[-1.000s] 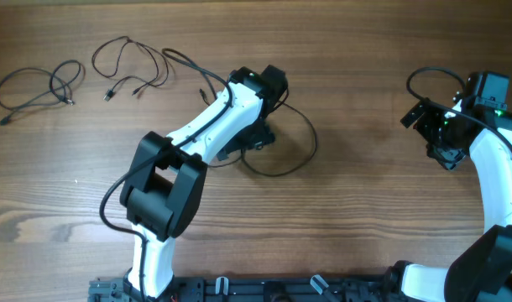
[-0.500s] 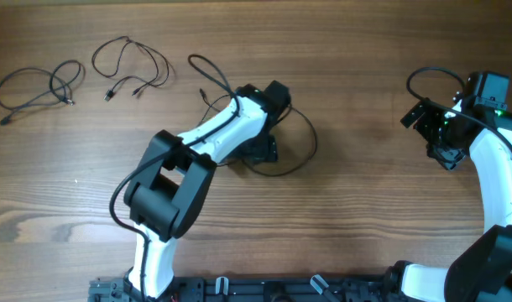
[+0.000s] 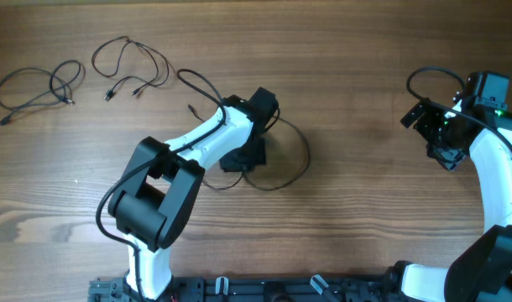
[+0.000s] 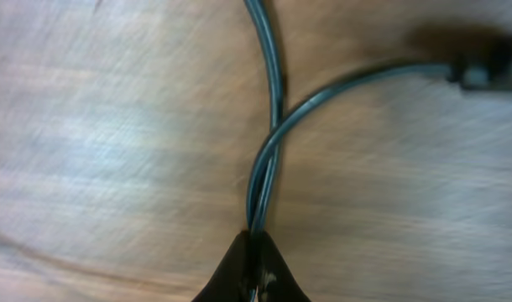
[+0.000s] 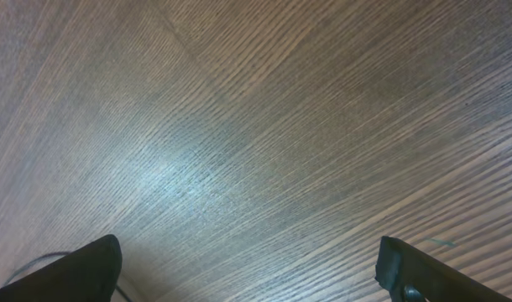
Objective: Untangle cables
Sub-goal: 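Grasp the last black cable at center with the left gripper, then sweep the held cable to the far left edge with the left gripper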
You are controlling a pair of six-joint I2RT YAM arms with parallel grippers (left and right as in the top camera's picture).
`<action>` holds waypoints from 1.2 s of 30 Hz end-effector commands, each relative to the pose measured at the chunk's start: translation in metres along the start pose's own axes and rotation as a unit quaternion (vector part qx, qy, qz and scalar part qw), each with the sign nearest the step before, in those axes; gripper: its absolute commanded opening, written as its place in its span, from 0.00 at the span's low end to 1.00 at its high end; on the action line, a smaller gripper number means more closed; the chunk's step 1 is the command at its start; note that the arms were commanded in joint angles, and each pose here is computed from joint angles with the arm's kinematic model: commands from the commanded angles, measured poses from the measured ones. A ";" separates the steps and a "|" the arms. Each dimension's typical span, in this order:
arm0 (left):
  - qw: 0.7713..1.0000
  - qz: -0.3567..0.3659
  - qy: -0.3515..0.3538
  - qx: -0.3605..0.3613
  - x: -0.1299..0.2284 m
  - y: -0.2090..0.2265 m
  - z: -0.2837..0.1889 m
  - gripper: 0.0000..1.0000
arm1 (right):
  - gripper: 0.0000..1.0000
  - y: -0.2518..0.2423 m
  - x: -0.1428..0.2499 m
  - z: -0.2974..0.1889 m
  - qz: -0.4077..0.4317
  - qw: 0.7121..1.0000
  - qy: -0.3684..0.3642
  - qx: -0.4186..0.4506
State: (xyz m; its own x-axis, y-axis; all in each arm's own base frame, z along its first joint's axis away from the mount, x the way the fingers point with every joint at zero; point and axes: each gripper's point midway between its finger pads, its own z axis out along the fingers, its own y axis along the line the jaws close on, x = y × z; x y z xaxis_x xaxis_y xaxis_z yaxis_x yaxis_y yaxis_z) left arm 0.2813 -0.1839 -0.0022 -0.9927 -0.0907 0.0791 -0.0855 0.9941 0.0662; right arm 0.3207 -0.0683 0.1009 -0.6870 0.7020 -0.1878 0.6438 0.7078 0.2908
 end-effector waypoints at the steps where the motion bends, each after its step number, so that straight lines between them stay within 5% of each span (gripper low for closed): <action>1: 0.997 -0.011 -0.081 -0.011 -0.022 0.009 -0.066 0.04 | 1.00 0.006 -0.001 -0.003 -0.002 1.000 -0.004 -0.008; 6: 0.972 -0.064 -0.224 0.021 -0.022 0.066 -0.200 0.04 | 1.00 0.005 -0.001 -0.003 -0.002 1.000 -0.003 -0.007; 9: 0.955 -0.122 -0.269 0.035 -0.007 0.118 -0.242 0.04 | 1.00 0.006 -0.001 -0.003 -0.002 1.000 -0.004 -0.008; 13: 0.901 -0.283 -0.328 0.019 0.017 0.228 -0.281 0.04 | 1.00 0.006 -0.002 -0.003 -0.002 1.000 -0.004 -0.008; 24: 0.773 -0.560 -0.293 -0.060 0.039 0.393 -0.256 0.04 | 1.00 0.006 -0.002 -0.003 -0.001 1.000 -0.004 -0.008; 27: 0.733 -0.621 -0.272 -0.053 0.030 0.415 -0.238 0.04 | 1.00 0.006 -0.001 -0.003 -0.001 1.000 -0.003 -0.008; 32: 0.723 -0.655 -0.217 -0.023 -0.001 0.419 -0.196 0.04 | 1.00 0.006 -0.002 -0.002 -0.002 1.000 -0.003 -0.008; 36: 0.663 -0.735 -0.137 -0.031 -0.002 0.426 -0.139 0.04 | 1.00 0.005 -0.001 -0.002 -0.002 1.000 -0.002 -0.007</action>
State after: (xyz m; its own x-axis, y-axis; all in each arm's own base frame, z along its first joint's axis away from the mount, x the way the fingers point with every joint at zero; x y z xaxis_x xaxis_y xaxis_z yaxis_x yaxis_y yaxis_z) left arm 0.2658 0.2246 0.2017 -0.0015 -0.9269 -0.3752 -0.9919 0.0491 -0.1172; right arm 0.3209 -0.0670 0.1010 -0.6891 0.7003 -0.1861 0.6414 0.7090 0.2932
